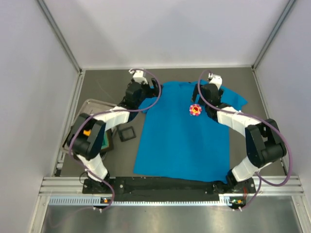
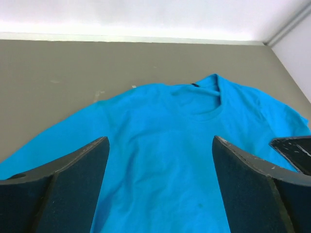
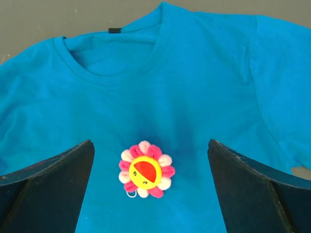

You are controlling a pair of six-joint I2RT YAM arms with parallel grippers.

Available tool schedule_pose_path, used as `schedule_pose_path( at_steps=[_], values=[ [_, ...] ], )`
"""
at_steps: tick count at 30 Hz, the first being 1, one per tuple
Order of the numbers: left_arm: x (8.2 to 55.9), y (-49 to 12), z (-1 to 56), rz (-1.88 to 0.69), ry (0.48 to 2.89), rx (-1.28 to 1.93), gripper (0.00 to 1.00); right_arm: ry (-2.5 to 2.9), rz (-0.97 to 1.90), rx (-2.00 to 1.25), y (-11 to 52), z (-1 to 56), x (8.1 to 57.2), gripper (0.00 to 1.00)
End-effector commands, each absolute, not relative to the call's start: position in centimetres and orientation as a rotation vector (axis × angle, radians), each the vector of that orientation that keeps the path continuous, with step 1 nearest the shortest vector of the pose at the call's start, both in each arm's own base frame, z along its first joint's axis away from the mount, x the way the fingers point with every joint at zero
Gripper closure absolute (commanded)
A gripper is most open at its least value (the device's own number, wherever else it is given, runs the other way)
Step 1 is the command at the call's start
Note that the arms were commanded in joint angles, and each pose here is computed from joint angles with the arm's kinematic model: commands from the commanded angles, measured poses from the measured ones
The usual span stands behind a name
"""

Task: Remove the brooch from the garment

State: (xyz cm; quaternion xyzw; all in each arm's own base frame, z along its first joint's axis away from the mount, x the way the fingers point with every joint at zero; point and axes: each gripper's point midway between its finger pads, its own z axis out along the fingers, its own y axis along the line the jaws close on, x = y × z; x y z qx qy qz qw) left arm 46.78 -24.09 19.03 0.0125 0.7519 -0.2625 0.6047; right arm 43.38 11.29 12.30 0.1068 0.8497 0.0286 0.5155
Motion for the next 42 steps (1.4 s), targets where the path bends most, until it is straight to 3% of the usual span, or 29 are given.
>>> schedule_pose_path(
  at_steps=[1, 10, 14, 25, 42],
  values=[
    [47.5, -29.7, 20.1, -0.710, 1.658, 0.178, 0.11, 1.990, 0.201, 0.230, 12.6, 13.9, 45.4, 0.01],
    [45.5, -39.2, 15.9, -0.936, 1.764, 0.470, 0.22, 2.044, 0.355, 0.232, 10.1, 11.4, 43.4, 0.01],
    [43.5, -41.9, 13.3, -1.046, 1.829, 0.539, 0.34, 2.047, 0.490, 0.307, 10.2, 10.5, 41.8, 0.01],
    [42.1, -44.1, 8.7, -1.077, 1.939, 0.565, 0.53, 2.056, 0.634, 0.336, 11.4, 9.3, 41.2, 0.30],
    [43.3, -44.6, 5.9, -1.038, 1.993, 0.537, 0.58, 2.104, 0.671, 0.324, 12.1, 6.9, 42.1, 0.42]
  ],
)
